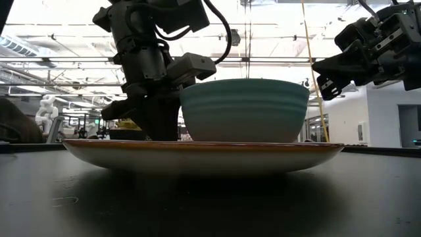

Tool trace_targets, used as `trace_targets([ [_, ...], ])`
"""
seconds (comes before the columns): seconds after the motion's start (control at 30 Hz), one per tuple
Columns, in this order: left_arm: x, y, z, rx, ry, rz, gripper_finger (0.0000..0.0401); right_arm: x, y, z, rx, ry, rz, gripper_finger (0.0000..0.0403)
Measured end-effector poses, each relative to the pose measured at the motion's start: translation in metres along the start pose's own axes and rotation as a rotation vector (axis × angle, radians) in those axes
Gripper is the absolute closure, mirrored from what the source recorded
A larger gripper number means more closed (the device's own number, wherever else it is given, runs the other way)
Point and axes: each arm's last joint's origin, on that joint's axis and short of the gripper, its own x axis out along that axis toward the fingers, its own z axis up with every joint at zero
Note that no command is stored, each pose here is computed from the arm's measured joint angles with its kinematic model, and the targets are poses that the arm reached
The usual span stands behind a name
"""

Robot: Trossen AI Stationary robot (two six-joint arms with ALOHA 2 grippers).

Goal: Set table place
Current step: Put the blue fork to the left of the bowl green bowl on the orange plate

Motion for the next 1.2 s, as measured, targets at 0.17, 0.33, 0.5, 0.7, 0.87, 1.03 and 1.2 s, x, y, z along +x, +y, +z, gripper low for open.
trace_targets([
  [0.17, 0.0000, 0.0000, 0.0000, 0.001, -0.005, 0.002, 0.0367, 0.0000, 0.0000, 0.0000, 0.000, 0.000, 0.000, 0.0399],
  [0.33, 0.0001, -0.0002, 0.0001, 0.001, -0.012, 0.002, 0.0365, 0.0000, 0.0001, 0.0001, 0.000, 0.000, 0.000, 0.0399],
  [0.5, 0.0002, -0.0002, 0.0003, 0.001, -0.016, 0.003, 0.0365, 0.0000, 0.0001, 0.0000, 0.000, 0.000, 0.000, 0.0399],
  [0.7, 0.0002, -0.0002, 0.0003, 0.001, -0.018, 0.003, 0.0364, 0.0000, 0.0001, 0.0001, 0.000, 0.000, 0.000, 0.0399],
  [0.87, 0.0002, -0.0003, 0.0004, -0.001, -0.018, 0.003, 0.0364, 0.0000, 0.0000, 0.0000, 0.004, 0.000, 0.000, 0.0399],
  [1.03, 0.0002, -0.0003, 0.0005, -0.002, -0.019, 0.003, 0.0364, 0.0000, 0.0000, 0.0000, 0.020, 0.000, 0.000, 0.0399],
  [1.2, 0.0002, -0.0003, 0.0007, -0.002, -0.024, 0.004, 0.0364, 0.0000, 0.0000, 0.0000, 0.019, 0.000, 0.000, 0.0399],
])
